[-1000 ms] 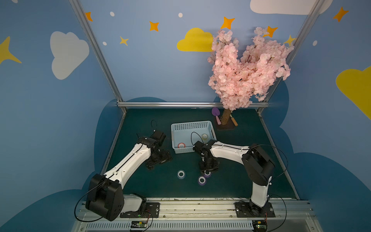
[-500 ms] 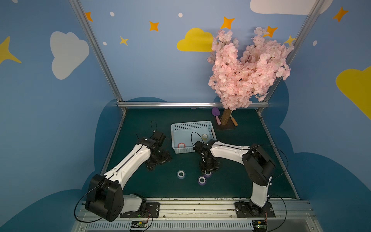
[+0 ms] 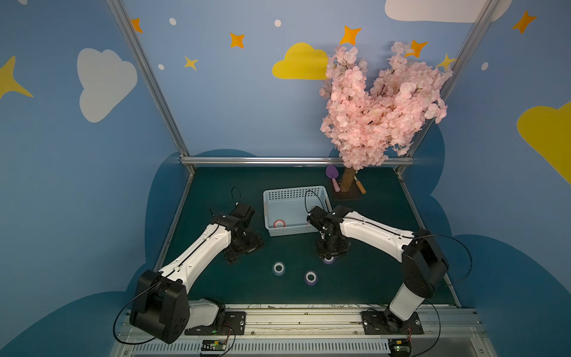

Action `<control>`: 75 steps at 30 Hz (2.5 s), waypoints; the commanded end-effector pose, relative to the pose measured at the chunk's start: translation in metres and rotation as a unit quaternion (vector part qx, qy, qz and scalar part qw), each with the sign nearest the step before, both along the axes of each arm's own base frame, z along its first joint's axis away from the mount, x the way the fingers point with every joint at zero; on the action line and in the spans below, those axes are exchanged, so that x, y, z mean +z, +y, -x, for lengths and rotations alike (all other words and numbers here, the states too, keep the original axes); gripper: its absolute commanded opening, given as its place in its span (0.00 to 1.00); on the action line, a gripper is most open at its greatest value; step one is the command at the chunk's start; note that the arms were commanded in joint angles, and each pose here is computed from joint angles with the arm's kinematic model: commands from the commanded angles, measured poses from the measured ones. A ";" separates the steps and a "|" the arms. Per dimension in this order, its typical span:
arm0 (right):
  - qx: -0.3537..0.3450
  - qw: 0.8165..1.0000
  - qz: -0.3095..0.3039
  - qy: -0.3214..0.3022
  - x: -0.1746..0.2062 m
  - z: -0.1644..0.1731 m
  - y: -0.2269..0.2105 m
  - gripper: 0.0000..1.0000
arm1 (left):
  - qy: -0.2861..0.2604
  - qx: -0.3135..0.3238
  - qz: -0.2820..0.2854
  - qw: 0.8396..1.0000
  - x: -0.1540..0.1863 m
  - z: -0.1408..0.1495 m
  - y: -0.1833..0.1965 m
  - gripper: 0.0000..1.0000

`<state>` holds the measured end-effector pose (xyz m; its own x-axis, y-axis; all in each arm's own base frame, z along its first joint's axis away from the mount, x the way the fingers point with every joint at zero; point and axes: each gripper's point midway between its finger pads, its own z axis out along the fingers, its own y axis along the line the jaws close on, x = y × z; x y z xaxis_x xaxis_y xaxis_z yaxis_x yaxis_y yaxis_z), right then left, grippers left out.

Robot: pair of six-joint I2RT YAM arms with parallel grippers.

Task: Put the transparent tape into the storage box
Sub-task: Pick up the tape at the center of the board, then place the tape in the storage box.

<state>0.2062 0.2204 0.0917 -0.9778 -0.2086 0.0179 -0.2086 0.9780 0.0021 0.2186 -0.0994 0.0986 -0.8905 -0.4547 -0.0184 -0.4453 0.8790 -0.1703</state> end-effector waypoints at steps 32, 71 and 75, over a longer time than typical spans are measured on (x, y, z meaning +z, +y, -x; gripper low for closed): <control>0.061 0.992 -0.081 -0.071 0.043 -0.141 0.103 0.54 | -0.001 -0.038 0.022 0.999 0.001 -0.003 -0.005 1.00; 0.009 0.991 -0.121 -0.052 0.031 -0.172 0.099 0.90 | 0.019 -0.126 0.009 0.992 0.005 0.007 -0.015 1.00; 0.003 0.990 -0.125 -0.072 0.060 -0.165 0.081 0.97 | 0.017 -0.151 0.003 0.988 0.004 0.009 -0.028 1.00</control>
<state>0.3785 0.3155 0.1134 -0.9683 -0.2139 -0.1287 -0.2369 0.9499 0.2039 0.2094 -0.1197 0.1003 -0.9795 -0.2011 0.0142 -0.2006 0.9649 -0.1696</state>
